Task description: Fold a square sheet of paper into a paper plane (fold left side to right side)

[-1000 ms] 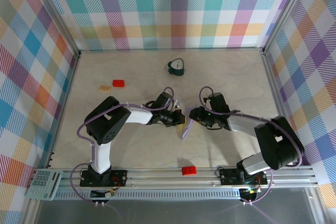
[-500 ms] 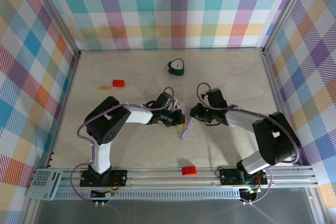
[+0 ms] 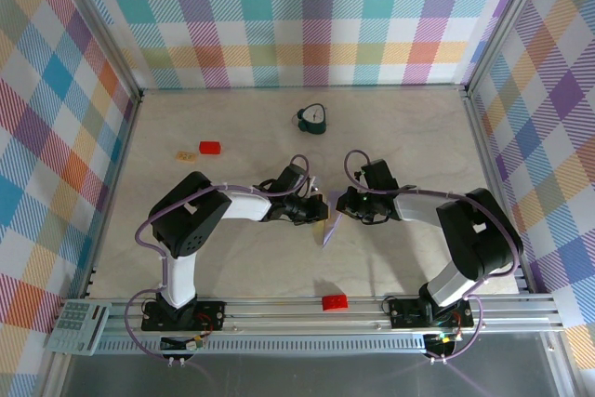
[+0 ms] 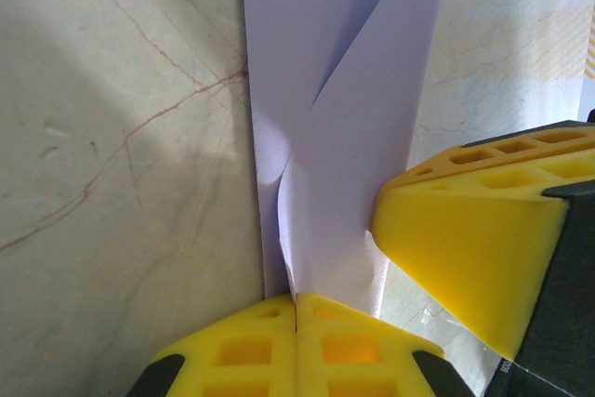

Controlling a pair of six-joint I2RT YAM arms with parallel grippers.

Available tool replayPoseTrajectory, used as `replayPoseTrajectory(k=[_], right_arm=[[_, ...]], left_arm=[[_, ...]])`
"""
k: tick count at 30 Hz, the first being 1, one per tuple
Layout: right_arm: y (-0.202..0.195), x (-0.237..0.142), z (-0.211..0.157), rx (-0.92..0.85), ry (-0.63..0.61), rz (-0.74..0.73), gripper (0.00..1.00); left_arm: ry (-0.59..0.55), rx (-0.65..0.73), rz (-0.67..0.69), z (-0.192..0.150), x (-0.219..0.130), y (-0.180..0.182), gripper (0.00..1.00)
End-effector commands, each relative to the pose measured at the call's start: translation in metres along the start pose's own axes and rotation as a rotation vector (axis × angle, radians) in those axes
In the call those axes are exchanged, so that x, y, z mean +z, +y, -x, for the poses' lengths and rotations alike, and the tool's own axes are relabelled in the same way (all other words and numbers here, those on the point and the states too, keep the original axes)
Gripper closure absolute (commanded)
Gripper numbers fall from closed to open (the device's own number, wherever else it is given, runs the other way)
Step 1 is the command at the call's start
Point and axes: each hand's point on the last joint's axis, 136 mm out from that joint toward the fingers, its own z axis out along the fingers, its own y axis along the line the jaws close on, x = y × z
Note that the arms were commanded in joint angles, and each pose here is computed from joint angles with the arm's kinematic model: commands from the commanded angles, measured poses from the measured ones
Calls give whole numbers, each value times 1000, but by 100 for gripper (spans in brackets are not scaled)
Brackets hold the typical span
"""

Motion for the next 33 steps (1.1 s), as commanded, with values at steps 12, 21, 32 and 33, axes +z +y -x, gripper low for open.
replayPoseTrajectory(k=[12, 21, 32, 33], right_arm=[[-26, 10, -17, 5, 61, -84, 91], [-57, 13, -44, 45, 127, -166, 95], [-80, 13, -61, 63, 161, -232, 100], [-80, 12, -61, 63, 159, -231, 100]], left_arm=[[29, -39, 250, -26, 15, 73, 100], [-44, -3, 124, -5, -6, 33, 91], [-109, 84, 53, 13, -69, -21, 84], [-94, 90, 32, 10, -71, -27, 86]])
